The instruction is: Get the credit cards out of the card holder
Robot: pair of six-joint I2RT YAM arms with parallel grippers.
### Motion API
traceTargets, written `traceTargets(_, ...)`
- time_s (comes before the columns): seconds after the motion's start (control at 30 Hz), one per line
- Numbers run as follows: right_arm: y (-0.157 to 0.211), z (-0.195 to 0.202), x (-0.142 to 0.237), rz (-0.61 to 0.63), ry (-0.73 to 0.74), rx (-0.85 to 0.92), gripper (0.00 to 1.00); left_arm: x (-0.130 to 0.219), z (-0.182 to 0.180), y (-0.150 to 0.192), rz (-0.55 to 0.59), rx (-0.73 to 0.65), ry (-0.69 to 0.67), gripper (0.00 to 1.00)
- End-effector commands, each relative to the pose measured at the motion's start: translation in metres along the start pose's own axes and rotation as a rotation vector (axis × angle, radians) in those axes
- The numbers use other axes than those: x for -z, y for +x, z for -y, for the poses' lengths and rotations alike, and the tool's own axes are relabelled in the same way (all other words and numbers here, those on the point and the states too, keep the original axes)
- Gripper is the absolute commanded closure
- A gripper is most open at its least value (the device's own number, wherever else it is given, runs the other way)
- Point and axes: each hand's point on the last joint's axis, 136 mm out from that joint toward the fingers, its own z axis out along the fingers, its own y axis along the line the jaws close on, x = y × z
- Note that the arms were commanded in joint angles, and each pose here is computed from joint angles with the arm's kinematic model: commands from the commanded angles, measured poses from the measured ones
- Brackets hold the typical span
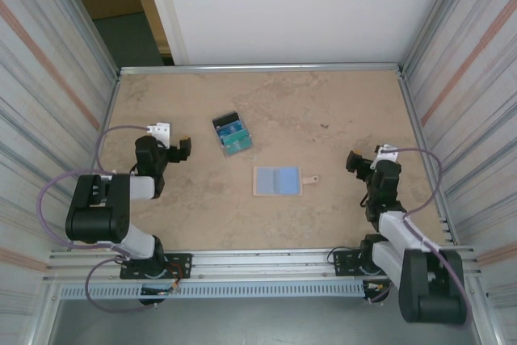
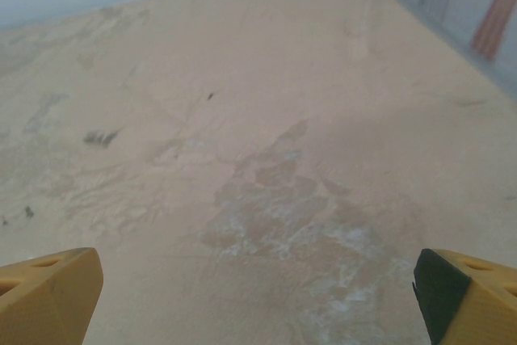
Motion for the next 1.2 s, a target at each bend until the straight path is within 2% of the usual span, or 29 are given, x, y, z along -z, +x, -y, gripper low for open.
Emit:
traceTargets(0.0,-0.033,-0.020,-0.011,0.108,-0.096,0.029,0.01,0.000,0.002,-0.003,0.007,0.009,0.010,0.01)
traceTargets(0.3,-0.035,-0.024,-0.043,0.080,-0.135,0.045,0.01,0.000,0.003,-0.004,0.007,0.005,0.010,0.01)
traceTargets(0.57,-0.017,-0.017,-0.071,0.041,-0.152,0.003,0.01,0.000,0.002,-0.004,0.007,0.006,0.008,0.01)
traceTargets(0.7,-0.015,-0.024,-0.077,-0.005,-0.172,0.030,0.01,0.000,0.003,-0.003,0.006,0.007,0.008,0.01)
traceTargets(0.93,-0.008,-0.057,-0.072,-0.044,-0.353,0.122,0.01,0.000,0.003,-0.004,0.006,0.006,0.009,0.01)
traceTargets(1.17,-0.008,-0.057,-0.072,-0.045,-0.353,0.121,0.02,0.000,0.003,-0.003,0.006,0.005,0.008,0.01)
